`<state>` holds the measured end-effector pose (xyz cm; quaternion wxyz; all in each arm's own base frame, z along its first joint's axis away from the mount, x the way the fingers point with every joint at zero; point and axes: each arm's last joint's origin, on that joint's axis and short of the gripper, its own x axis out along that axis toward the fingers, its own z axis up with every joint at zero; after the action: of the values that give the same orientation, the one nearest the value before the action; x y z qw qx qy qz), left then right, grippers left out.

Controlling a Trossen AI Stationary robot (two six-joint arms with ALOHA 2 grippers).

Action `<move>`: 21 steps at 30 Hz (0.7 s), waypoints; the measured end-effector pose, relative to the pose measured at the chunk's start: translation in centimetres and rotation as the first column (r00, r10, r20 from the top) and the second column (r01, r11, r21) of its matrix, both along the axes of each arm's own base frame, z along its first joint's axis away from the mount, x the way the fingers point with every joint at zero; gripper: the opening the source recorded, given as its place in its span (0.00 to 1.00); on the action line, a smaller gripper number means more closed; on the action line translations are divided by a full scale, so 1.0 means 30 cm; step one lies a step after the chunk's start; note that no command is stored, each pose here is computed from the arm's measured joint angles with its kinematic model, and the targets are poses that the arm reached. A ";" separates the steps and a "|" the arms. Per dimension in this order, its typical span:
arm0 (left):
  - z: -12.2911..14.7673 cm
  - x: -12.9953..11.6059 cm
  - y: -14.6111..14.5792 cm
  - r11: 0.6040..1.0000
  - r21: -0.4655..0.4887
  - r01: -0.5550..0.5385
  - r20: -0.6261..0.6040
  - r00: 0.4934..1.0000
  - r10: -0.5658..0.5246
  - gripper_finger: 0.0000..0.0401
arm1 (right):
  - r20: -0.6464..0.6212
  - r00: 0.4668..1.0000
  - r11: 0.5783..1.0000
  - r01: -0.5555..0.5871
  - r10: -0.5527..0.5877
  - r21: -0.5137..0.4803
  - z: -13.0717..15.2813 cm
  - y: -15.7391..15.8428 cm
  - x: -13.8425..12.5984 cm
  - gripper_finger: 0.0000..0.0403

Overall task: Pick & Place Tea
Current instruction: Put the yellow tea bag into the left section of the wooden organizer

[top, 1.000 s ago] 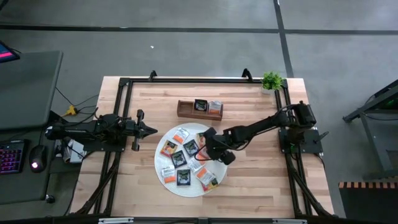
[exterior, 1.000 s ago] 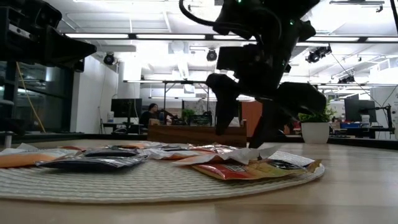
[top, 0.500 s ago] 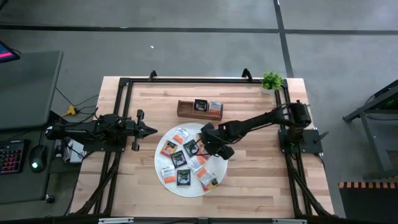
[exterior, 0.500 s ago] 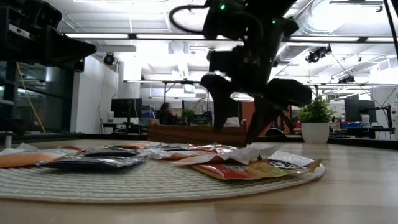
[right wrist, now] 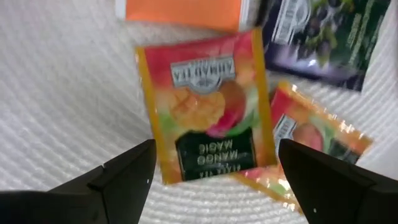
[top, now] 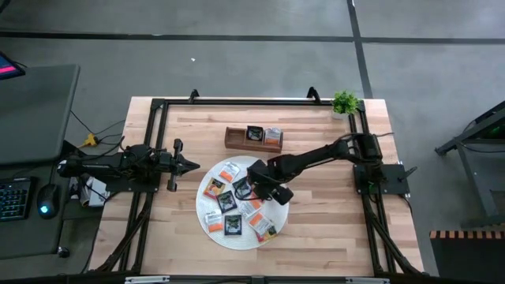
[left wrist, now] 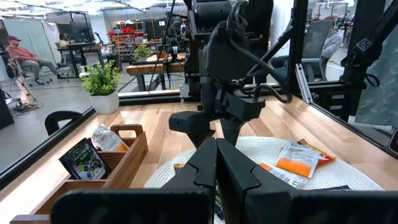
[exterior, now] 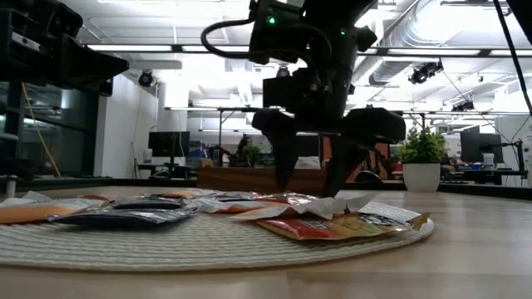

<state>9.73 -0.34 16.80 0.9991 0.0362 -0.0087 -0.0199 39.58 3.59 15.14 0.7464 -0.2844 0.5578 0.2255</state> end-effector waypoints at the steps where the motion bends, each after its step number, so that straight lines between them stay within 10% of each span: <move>1: 0.000 0.000 0.000 1.000 0.000 0.000 0.000 1.000 0.000 0.00 | -0.006 1.000 1.000 -0.002 0.002 0.009 -0.001 0.001 0.002 0.83; 21: 0.000 0.000 0.000 1.000 0.000 0.000 0.000 1.000 0.000 0.00 | -0.044 0.998 0.998 0.037 -0.035 0.048 -0.018 0.004 -0.001 0.72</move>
<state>9.73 -0.35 16.80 0.9991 0.0360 -0.0088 -0.0201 39.56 3.73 14.60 0.7448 -0.2510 0.5732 0.2318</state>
